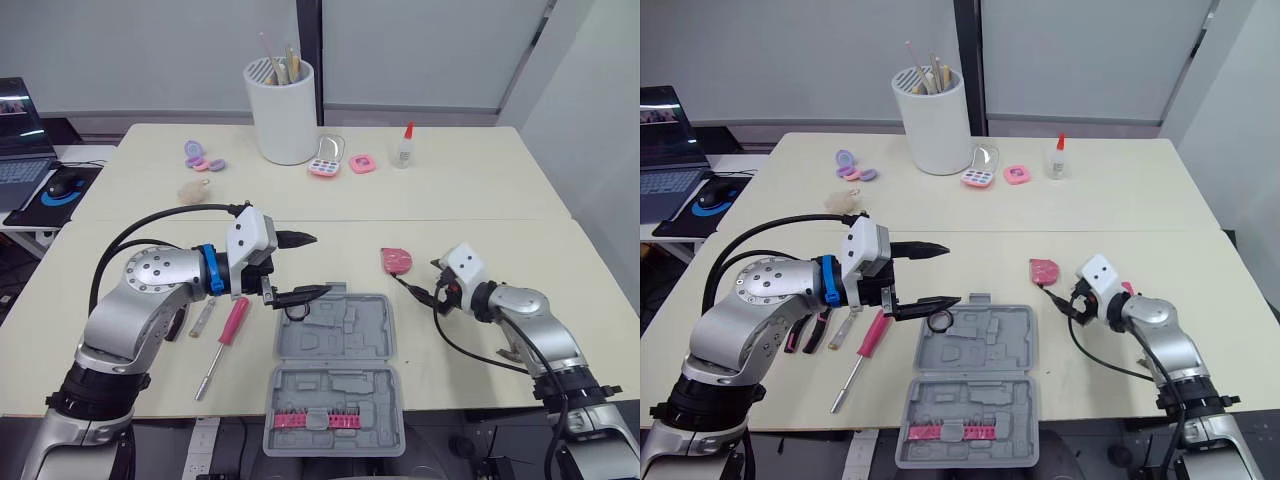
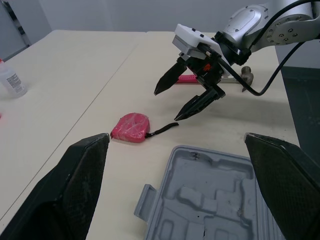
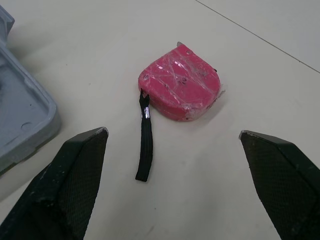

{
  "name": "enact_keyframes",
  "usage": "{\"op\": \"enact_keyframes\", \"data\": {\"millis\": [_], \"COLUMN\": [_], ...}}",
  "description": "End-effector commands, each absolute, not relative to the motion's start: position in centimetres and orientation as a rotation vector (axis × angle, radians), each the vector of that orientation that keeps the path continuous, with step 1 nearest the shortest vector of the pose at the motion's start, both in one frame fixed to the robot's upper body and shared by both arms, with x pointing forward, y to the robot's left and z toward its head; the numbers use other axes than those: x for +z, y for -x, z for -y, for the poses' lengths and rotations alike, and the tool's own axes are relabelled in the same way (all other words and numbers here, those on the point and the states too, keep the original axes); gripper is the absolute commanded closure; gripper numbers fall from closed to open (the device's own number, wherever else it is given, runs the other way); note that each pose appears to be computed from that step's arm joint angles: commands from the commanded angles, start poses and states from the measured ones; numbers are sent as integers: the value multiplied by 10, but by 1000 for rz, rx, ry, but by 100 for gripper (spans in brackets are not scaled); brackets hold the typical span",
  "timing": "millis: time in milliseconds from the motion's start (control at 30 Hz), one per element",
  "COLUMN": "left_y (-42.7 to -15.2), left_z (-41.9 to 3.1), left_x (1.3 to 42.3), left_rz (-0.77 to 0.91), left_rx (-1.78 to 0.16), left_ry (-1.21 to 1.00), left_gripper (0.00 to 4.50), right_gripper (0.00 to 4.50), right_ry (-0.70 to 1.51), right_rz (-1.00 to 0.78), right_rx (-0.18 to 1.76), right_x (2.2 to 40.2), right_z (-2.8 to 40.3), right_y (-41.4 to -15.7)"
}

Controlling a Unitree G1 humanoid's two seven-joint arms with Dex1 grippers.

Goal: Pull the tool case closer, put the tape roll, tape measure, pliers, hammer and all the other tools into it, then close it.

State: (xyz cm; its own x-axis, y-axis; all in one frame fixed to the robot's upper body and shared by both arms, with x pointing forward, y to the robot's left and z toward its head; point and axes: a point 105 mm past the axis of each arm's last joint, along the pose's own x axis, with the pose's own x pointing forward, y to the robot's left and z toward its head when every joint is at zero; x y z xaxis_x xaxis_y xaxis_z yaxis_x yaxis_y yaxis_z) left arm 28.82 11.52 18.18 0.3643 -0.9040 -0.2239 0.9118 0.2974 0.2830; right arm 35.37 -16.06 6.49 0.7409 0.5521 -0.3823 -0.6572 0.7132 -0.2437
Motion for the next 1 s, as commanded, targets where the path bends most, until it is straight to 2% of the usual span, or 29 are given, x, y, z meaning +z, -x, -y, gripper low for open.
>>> {"op": "enact_keyframes", "data": {"millis": [33, 67, 167, 267, 900, 1000], "left_y": [-286, -285, -285, -284, -284, -284], "left_z": [-112, -112, -112, -114, -112, -113], "left_x": [184, 184, 183, 182, 183, 184], "left_rz": [15, 15, 16, 14, 13, 11], "left_rx": [-1220, -1221, -1221, -1215, -1227, -1229], "left_ry": [-446, -450, -453, -458, -476, -477], "left_gripper": [0, 0, 0, 0, 0, 0], "right_gripper": [3, 3, 59, 152, 152, 206], "right_ry": [390, 388, 399, 404, 360, 363], "right_rz": [-242, -240, -240, -257, -321, -319], "right_rx": [677, 682, 684, 689, 636, 639], "right_x": [68, 66, 60, 52, 33, 32], "right_z": [145, 141, 135, 130, 126, 126], "right_y": [-360, -360, -361, -359, -366, -366]}}
